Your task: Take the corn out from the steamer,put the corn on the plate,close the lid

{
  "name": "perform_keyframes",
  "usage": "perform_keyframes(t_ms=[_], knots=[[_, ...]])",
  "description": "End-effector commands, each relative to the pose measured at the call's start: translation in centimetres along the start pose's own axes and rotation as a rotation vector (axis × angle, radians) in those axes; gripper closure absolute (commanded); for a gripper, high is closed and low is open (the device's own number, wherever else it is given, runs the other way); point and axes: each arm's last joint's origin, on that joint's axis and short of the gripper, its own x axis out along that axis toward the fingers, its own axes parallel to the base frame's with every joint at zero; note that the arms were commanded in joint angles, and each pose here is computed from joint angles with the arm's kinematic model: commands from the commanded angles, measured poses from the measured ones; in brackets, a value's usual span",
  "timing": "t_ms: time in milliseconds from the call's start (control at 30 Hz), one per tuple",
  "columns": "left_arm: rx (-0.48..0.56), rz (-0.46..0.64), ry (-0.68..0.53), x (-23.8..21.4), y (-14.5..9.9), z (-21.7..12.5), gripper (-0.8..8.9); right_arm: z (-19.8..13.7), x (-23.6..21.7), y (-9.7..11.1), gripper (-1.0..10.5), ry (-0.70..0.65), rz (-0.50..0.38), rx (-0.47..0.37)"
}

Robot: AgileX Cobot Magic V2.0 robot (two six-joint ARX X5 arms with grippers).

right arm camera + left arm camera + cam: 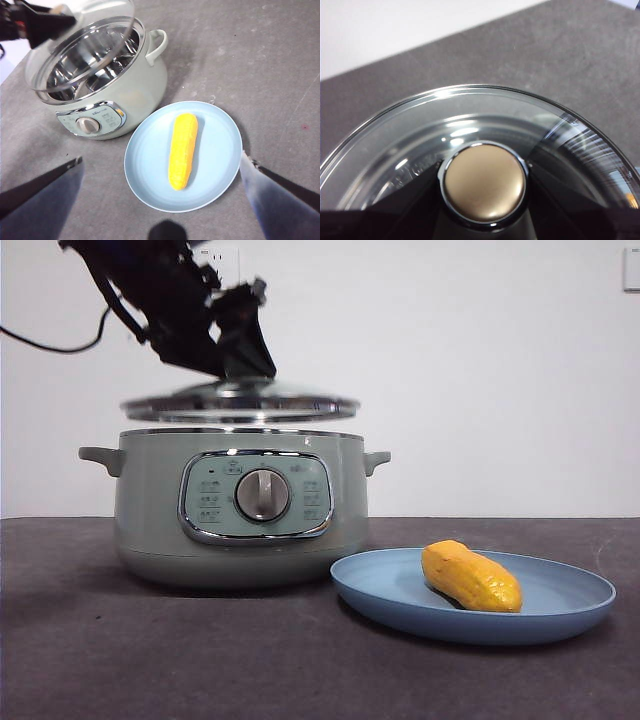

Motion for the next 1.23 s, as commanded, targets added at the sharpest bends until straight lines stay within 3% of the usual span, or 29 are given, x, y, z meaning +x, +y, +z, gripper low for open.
perform_keyframes(t_ms=[33,1233], knots=[[0.014,0.004,-0.062,-0.1,0.1,0.9,8.22,-0.2,0.2,0.0,2.9,0.004,0.001,-0.008],[-0.004,-0.018,0.144,1.9,-1.2,-1.8,8.22,-0.2,0.2,0.0,2.9,0.004,0.001,-0.033]])
